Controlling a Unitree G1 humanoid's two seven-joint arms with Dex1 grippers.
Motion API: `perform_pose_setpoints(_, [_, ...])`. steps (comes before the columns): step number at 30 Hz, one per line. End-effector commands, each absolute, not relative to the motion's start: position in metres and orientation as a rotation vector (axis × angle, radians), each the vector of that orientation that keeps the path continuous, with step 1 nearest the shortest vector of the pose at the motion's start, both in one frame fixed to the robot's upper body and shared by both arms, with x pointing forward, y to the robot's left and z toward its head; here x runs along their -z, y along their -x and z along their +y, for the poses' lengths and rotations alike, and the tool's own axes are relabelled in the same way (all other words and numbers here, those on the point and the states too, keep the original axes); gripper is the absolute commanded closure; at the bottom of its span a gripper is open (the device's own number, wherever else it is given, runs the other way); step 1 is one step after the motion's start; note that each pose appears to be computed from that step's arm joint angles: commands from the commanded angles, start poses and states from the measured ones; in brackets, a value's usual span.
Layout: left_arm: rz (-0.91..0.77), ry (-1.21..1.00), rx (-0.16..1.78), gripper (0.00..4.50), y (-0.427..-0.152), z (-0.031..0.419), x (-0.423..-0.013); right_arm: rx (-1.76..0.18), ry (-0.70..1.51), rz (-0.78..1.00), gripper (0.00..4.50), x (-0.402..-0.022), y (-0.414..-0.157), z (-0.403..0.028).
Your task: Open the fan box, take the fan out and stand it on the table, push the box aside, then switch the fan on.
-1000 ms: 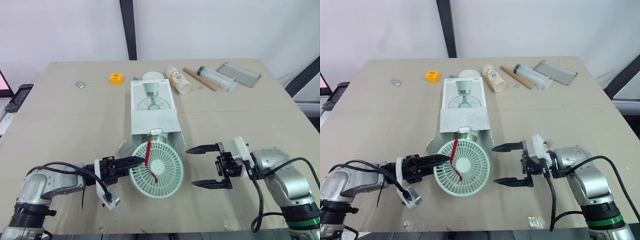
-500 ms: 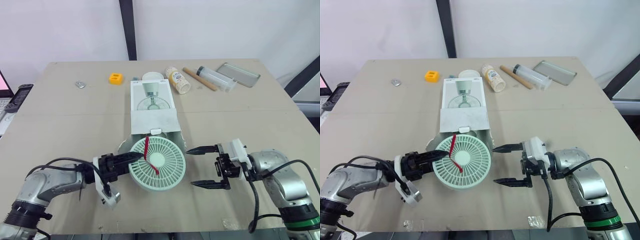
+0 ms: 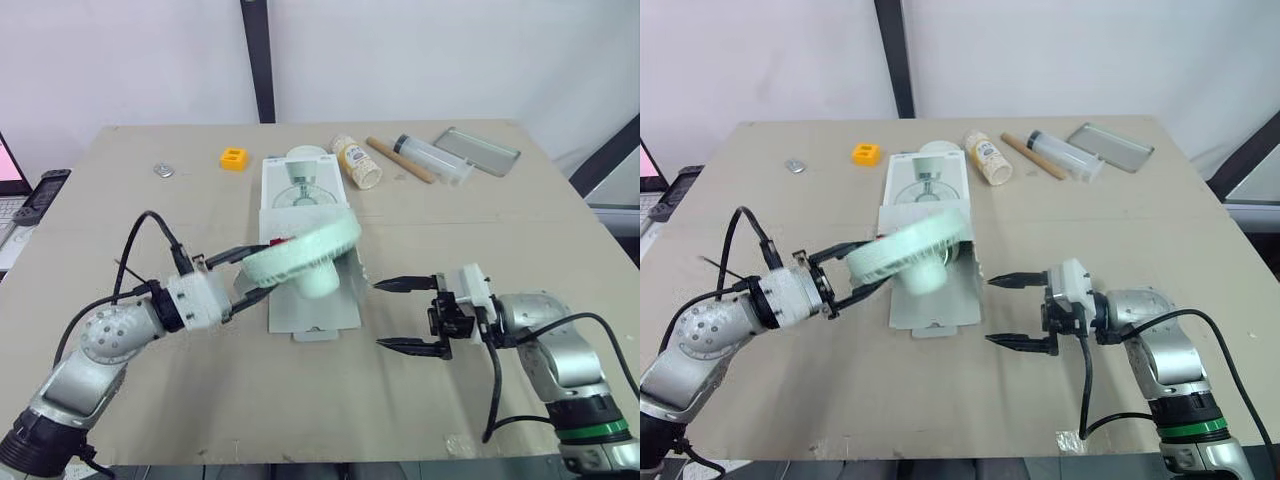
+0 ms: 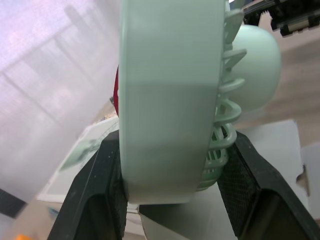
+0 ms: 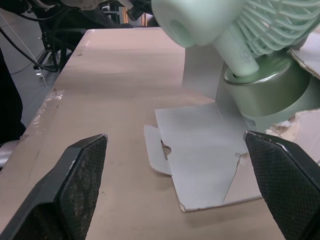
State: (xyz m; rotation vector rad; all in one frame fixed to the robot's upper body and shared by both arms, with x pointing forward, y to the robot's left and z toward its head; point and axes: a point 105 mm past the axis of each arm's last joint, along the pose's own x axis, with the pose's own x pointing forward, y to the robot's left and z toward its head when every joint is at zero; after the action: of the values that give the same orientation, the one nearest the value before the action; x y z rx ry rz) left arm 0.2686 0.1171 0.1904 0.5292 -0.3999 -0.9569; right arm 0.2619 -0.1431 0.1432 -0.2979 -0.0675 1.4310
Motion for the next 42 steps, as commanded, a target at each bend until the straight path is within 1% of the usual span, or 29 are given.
perform_pose_setpoints(1, [-0.280,-0.323,0.949,2.56,-0.277,0.120,-0.197,-1.426,0.314,-0.106,0.00,-0.149,-0.264,-0.141])
perform_pose_setpoints(4, [-0.239,-0.179,0.941,2.56,-0.282,0.122,-0.210,-1.408,0.303,-0.124,0.00,-0.152,-0.267,-0.139])
perform_pose_setpoints(6, [-0.203,-0.107,0.949,2.56,-0.282,0.123,-0.218,-1.361,0.257,-0.150,0.00,-0.158,-0.275,-0.138])
perform_pose_setpoints(10, [-0.141,-0.036,0.987,2.56,-0.278,0.123,-0.223,-1.301,0.201,-0.177,0.00,-0.165,-0.284,-0.135])
perform_pose_setpoints(17, [-0.087,-0.041,0.974,2.56,-0.269,0.134,-0.233,-1.290,0.208,-0.186,0.00,-0.162,-0.286,-0.130])
perform_pose_setpoints(23, [-0.059,-0.060,0.915,2.56,-0.254,0.143,-0.251,-1.341,0.211,-0.192,0.00,-0.160,-0.283,-0.124])
perform_pose_setpoints(31, [-0.038,0.011,0.666,2.56,-0.227,0.166,-0.255,-1.397,0.210,-0.184,0.00,-0.157,-0.286,-0.117])
perform_pose_setpoints(37, [-0.028,0.046,0.438,2.56,-0.215,0.201,-0.260,-1.455,0.195,-0.183,0.00,-0.155,-0.287,-0.107])
perform_pose_setpoints(39, [-0.038,0.080,0.390,2.56,-0.212,0.211,-0.265,-1.465,0.192,-0.182,0.00,-0.154,-0.287,-0.105])
perform_pose_setpoints(42, [-0.013,0.058,0.307,2.56,-0.207,0.228,-0.264,-1.487,0.187,-0.179,0.00,-0.152,-0.288,-0.101])
